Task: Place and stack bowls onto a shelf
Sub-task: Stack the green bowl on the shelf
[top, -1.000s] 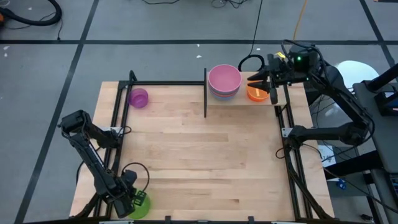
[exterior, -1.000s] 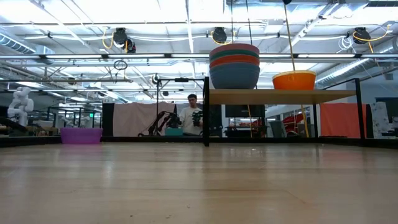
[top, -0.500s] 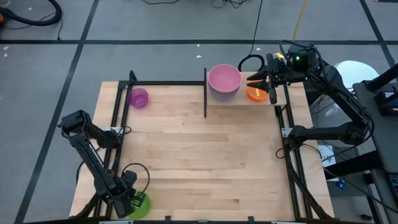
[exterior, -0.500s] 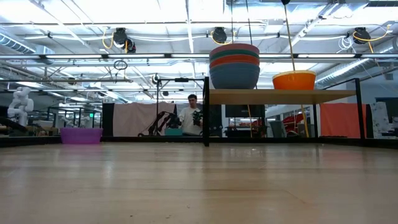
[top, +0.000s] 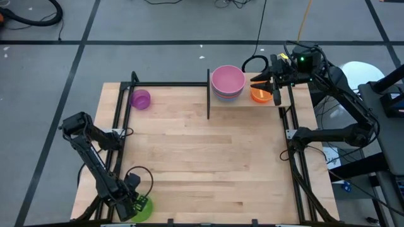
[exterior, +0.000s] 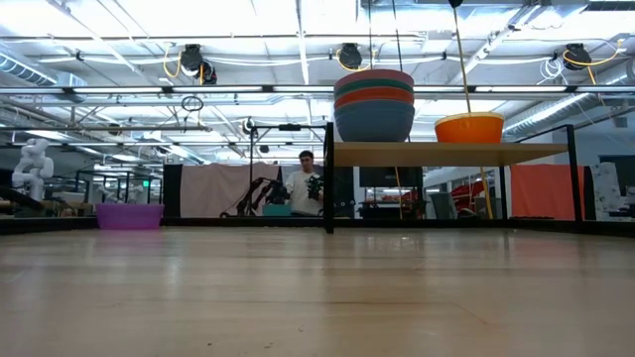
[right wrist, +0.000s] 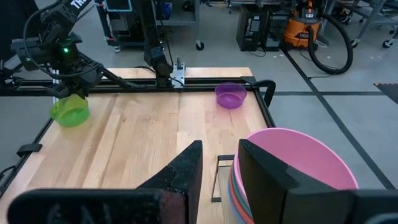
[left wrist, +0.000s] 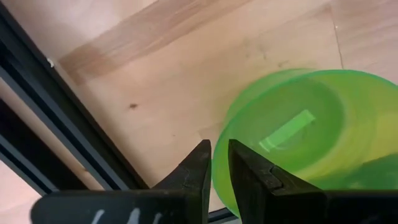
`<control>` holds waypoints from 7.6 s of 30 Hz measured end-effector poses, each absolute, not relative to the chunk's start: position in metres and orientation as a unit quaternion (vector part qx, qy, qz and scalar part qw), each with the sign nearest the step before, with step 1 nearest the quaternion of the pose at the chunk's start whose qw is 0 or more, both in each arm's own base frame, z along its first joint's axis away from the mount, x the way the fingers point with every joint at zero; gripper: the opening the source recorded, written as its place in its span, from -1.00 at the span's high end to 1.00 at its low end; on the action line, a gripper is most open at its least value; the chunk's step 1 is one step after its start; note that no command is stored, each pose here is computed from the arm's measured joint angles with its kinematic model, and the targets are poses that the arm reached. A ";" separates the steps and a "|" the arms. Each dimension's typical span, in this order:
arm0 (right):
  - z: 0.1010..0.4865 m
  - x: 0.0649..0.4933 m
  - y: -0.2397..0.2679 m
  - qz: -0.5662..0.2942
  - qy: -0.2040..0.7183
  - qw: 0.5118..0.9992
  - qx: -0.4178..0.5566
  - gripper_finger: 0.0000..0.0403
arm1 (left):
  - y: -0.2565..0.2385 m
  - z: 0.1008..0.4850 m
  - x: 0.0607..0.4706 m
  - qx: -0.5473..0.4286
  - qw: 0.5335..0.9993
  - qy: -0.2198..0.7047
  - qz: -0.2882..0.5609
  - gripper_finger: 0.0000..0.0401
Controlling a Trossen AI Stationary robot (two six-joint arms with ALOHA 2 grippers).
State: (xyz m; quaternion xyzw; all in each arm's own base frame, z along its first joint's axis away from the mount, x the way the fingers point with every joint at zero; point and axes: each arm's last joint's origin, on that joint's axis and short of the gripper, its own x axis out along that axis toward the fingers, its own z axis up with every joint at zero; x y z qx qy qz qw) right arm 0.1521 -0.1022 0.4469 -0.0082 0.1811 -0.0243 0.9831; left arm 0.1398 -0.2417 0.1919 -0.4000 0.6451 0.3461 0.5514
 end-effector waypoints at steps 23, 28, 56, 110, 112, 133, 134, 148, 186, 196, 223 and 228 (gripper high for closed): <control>0.447 0.152 -0.102 -0.028 0.181 0.983 0.010 0.53 | -0.233 0.149 0.138 -0.439 0.549 0.644 0.302 0.95; 0.447 0.152 -0.102 -0.028 0.181 0.983 0.012 0.53 | -0.228 0.154 0.144 -0.431 0.562 0.647 0.285 0.97; 0.465 0.115 -0.077 -0.094 0.147 0.981 -0.085 0.53 | -0.029 0.316 0.210 -0.420 0.788 0.371 0.257 0.98; 0.467 0.105 -0.077 -0.219 0.161 0.959 -0.085 0.53 | 0.157 0.436 0.455 -0.024 0.934 0.008 0.355 0.98; 0.468 0.108 -0.080 -0.221 0.153 0.959 -0.090 0.53 | 0.158 0.433 0.457 -0.019 0.927 0.004 0.373 0.98; 0.403 0.154 -0.117 -0.251 -0.024 0.957 -0.141 0.53 | 0.173 0.434 0.449 0.019 0.894 0.016 0.448 0.98; 0.401 0.154 -0.118 -0.253 -0.034 0.956 -0.147 0.53 | 0.173 0.434 0.450 0.019 0.894 0.016 0.448 0.98; 0.379 0.164 -0.129 -0.338 -0.049 0.925 -0.164 0.53 | 0.162 0.434 0.453 0.022 0.897 0.020 0.442 0.98; 0.372 0.168 -0.139 -0.416 -0.002 0.885 -0.208 1.00 | 0.135 0.429 0.462 0.062 0.910 0.060 0.406 0.47; 0.376 0.155 -0.131 -0.408 0.014 0.888 -0.213 1.00 | 0.102 0.451 0.461 0.142 0.916 0.036 0.374 0.38; 0.388 0.124 -0.107 -0.398 0.089 0.891 -0.199 0.99 | 0.040 0.464 0.457 0.240 0.930 0.051 0.274 0.38; 0.419 0.107 -0.092 -0.362 0.180 0.899 -0.168 1.00 | 0.039 0.485 0.433 0.215 0.930 0.052 0.293 0.38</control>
